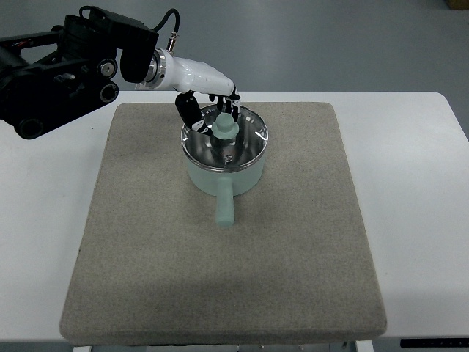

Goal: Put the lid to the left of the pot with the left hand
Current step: 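Close the left hand fingers around the lid knob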

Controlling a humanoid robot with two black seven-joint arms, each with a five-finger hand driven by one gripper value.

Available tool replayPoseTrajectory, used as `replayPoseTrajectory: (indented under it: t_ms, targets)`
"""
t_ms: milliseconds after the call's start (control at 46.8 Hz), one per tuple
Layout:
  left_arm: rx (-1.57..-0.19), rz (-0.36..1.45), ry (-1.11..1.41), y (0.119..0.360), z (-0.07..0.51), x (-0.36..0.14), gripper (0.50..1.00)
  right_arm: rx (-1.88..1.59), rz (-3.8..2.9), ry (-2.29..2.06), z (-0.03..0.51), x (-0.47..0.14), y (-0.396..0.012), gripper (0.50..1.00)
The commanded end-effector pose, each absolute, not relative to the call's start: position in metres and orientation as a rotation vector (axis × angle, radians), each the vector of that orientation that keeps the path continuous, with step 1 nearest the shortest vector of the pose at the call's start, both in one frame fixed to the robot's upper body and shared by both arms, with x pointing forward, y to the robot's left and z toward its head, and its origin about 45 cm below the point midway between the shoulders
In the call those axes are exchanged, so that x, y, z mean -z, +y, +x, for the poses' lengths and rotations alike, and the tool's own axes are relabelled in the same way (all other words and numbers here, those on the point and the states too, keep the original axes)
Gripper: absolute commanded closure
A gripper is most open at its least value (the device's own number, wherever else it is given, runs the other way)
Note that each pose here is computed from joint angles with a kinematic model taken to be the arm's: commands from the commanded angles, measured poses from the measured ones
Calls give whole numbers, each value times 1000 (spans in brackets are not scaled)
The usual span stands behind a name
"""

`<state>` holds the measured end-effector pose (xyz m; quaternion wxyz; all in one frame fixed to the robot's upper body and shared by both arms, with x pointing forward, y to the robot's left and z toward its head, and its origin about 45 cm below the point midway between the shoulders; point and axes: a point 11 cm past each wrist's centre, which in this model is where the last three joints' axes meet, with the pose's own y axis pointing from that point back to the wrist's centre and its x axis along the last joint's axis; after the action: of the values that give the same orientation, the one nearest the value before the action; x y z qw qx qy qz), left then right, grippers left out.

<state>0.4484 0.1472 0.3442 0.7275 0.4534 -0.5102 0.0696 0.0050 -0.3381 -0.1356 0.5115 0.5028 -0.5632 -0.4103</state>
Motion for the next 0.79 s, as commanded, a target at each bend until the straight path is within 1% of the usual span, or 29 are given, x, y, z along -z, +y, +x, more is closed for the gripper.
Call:
replayPoseTrajectory:
  t_ms: [0, 21, 64, 107, 171, 235, 299, 342, 384, 769]
  targets:
    - [-153, 1000, -1127, 147, 448, -345, 816, 986, 1210, -1354, 5, 136, -338, 576]
    - [-155, 998, -1127, 147, 449, -345, 836, 987, 1209, -1356, 5, 136, -338, 576]
    - [-154, 999, -1128, 147, 449, -345, 842, 987, 1209, -1356, 5, 136, -338, 576]
    - [-153, 1001, -1128, 147, 449, -345, 870, 987, 1209, -1356, 5, 136, -338, 576]
    - [-152, 1004, -1134, 147, 449, -345, 891, 987, 1209, -1356, 5, 136, -338, 576]
    - [-150, 1007, -1139, 147, 449, -345, 939, 987, 1209, -1356, 5, 136, -338, 576]
    - [-146, 1009, -1144, 146, 448, -345, 952, 987, 1209, -1356, 5, 136, -338, 576]
    - [-142, 1008, -1149, 146, 447, -345, 986, 988, 1210, -1355, 5, 136, -338, 576]
    - [-139, 1008, -1152, 145, 447, -345, 999, 987, 1209, -1356, 5, 136, -338, 576]
    - [-149, 1000, -1164, 144, 448, -348, 1000, 987, 1209, -1356, 5, 136, -338, 576]
